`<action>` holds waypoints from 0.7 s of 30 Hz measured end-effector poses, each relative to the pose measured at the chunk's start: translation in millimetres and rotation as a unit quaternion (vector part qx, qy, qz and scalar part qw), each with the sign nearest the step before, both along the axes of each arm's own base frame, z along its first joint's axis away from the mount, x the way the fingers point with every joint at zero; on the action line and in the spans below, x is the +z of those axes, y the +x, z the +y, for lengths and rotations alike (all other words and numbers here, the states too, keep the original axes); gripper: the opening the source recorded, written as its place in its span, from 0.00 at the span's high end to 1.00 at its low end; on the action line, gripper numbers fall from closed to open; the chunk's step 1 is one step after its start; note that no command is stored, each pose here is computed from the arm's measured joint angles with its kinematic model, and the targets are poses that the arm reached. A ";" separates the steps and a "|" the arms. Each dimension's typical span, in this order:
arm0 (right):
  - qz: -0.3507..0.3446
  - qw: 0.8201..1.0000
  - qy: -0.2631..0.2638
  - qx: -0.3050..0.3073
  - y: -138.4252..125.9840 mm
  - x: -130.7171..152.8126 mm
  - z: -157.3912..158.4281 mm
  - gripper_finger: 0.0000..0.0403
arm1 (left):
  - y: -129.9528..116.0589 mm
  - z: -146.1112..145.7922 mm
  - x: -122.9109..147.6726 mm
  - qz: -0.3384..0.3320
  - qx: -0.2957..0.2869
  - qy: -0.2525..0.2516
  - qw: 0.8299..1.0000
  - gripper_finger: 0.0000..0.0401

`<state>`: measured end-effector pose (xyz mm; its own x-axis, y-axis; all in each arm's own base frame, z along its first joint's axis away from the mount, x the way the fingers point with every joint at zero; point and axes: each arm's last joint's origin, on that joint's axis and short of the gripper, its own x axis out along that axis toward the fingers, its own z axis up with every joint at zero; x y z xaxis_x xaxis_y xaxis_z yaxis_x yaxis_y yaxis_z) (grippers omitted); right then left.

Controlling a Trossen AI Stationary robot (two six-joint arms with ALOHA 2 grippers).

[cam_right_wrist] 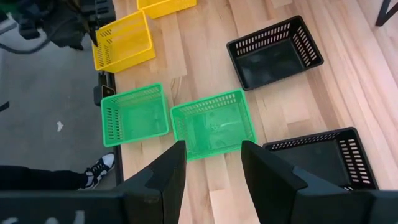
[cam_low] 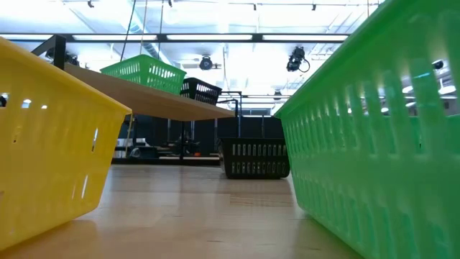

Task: Stack baskets on shelf by color
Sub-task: Put the bottom right yellow bin on the shelf

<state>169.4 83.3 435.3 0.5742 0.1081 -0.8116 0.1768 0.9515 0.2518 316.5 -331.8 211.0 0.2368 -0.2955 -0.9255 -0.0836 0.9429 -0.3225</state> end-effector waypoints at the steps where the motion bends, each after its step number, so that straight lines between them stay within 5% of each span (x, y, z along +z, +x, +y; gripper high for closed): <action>1: 0.000 1.000 0.000 0.000 0.0 0.0 0.0 0.60 | 0.9 -0.9 -4.5 0.003 0.000 0.003 1.000 0.57; 11: 0.001 1.000 -0.001 0.000 -0.1 -0.1 -0.1 0.60 | 11.7 -2.4 -19.0 -0.010 0.019 0.002 1.000 0.59; 19: 0.000 1.000 -0.002 0.001 -0.1 -0.1 -0.1 0.60 | 28.6 14.5 -18.6 -0.014 0.047 0.004 0.999 0.94; 21: 0.000 1.000 -0.002 0.001 -0.1 -0.1 -0.1 0.60 | 33.3 19.5 -18.4 -0.014 0.054 0.003 0.998 0.96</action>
